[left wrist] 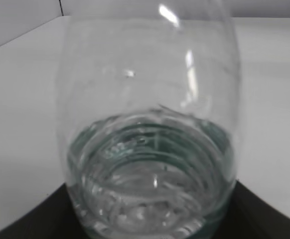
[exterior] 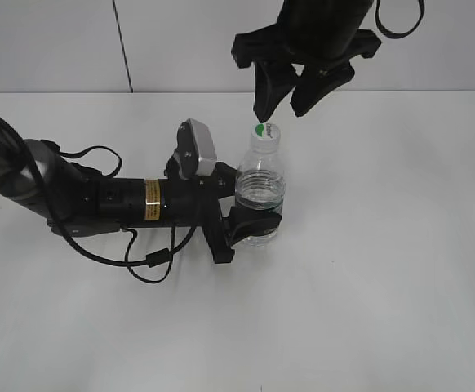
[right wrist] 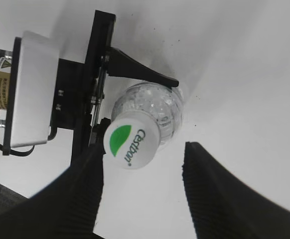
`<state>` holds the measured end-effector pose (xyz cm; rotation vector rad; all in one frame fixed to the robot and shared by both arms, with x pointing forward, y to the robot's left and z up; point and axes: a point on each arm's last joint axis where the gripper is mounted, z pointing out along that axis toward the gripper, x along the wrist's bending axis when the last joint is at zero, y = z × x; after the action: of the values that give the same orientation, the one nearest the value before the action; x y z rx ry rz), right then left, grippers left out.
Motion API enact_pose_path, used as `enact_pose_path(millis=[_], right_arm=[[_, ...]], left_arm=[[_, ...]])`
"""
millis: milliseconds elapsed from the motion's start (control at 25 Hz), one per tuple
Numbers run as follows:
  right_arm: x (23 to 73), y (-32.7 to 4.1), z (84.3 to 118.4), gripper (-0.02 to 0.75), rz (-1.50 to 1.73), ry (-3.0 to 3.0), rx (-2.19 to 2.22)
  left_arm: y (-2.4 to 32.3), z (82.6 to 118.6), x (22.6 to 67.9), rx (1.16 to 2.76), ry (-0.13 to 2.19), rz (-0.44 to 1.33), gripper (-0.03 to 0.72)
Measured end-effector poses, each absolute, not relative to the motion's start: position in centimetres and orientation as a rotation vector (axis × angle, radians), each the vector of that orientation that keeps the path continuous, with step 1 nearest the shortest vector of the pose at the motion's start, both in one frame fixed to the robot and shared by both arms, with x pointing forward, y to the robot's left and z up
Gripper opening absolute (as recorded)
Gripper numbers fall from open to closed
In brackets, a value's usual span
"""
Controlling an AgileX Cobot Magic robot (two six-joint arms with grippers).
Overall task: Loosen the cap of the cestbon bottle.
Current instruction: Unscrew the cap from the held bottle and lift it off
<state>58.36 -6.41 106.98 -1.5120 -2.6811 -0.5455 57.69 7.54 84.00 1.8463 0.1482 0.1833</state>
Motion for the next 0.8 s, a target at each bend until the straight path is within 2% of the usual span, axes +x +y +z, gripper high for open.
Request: enact_pose_path(millis=[800], right_arm=[[58.5, -5.1, 104.7, 0.411, -0.472, -2.684, -1.462]], left_arm=[[7.5, 84.0, 57.7, 1.846, 0.148, 0.183, 0.412]])
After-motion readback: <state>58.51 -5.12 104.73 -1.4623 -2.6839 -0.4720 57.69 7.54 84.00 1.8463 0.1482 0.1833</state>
